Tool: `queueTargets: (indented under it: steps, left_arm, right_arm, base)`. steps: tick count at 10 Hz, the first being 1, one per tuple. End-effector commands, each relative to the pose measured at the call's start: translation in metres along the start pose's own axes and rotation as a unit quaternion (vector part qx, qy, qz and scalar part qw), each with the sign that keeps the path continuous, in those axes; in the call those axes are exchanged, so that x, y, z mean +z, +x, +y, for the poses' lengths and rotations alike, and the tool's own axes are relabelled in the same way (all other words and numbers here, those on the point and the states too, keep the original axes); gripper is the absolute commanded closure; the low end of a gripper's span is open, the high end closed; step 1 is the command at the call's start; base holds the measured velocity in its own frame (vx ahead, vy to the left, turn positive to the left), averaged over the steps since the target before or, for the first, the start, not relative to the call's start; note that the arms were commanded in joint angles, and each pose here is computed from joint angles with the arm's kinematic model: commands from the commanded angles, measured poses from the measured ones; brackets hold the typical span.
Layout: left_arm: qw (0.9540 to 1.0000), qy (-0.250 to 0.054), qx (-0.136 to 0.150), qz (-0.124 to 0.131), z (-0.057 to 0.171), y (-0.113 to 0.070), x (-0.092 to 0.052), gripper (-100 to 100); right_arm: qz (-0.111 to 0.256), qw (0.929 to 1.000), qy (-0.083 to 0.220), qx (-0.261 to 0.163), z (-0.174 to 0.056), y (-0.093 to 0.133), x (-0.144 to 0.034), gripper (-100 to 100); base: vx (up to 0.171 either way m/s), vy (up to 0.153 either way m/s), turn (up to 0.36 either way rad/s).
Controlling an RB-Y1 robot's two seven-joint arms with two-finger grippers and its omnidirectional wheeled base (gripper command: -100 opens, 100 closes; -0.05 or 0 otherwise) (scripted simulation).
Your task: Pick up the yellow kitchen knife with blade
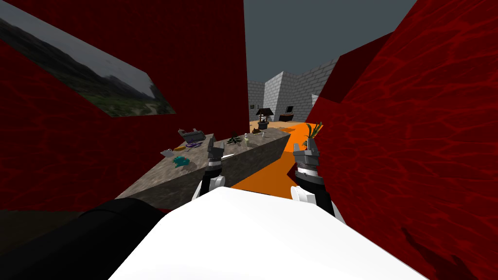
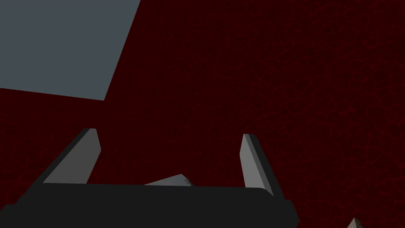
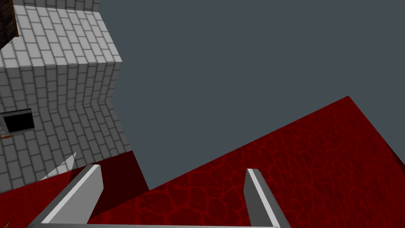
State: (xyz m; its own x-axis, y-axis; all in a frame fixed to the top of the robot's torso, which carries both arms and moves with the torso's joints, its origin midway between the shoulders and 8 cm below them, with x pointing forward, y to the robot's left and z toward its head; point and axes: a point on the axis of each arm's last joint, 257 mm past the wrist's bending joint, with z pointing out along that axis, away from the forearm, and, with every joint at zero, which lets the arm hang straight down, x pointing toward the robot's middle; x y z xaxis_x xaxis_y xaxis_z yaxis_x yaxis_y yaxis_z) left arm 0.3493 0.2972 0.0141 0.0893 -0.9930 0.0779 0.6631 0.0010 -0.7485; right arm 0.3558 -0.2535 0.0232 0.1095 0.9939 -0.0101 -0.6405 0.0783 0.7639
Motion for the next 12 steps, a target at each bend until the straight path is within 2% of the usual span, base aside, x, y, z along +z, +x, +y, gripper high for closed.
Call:
queueTargets:
  steps: [1,5,7,8,10,11,12]
  left_arm:
    - [0.9999,-0.009,0.007,0.011,0.004,0.001,0.000,-100]
    - [0.9976,-0.057,0.026,0.029,0.025,-0.003,-0.001,-100]
    - [0.9952,-0.087,0.035,0.029,0.039,-0.010,-0.003,-100]
    - [0.9949,-0.090,0.035,0.029,0.040,-0.010,-0.004,-100]
    - [0.9914,-0.121,0.042,0.023,0.055,-0.018,-0.007,-100]
    - [0.9909,-0.126,0.042,0.022,0.058,-0.019,-0.008,-100]
    - [0.9882,-0.145,0.045,0.018,0.066,-0.024,-0.011,-100]
  right_arm:
    - [0.000,1.0000,0.000,0.000,0.000,0.000,0.000,0]
    - [0.000,1.0000,0.000,0.000,0.000,0.000,0.000,0]
    - [0.000,1.0000,0.000,0.000,0.000,0.000,0.000,0]
    - [0.000,1.0000,0.000,0.000,0.000,0.000,0.000,0]
    - [0.000,1.0000,0.000,0.000,0.000,0.000,0.000,0]
    - [0.000,1.0000,0.000,0.000,0.000,0.000,0.000,0]
    - [0.000,1.0000,0.000,0.000,0.000,0.000,0.000,0]
  base:
    - [0.009,-0.001,0.011]
    - [0.032,0.001,0.023]
    - [0.053,0.008,0.033]
    - [0.036,-0.002,0.007]
    - [0.039,-0.008,0.030]
    - [0.037,0.000,0.017]
    - [0.034,0.002,0.024]
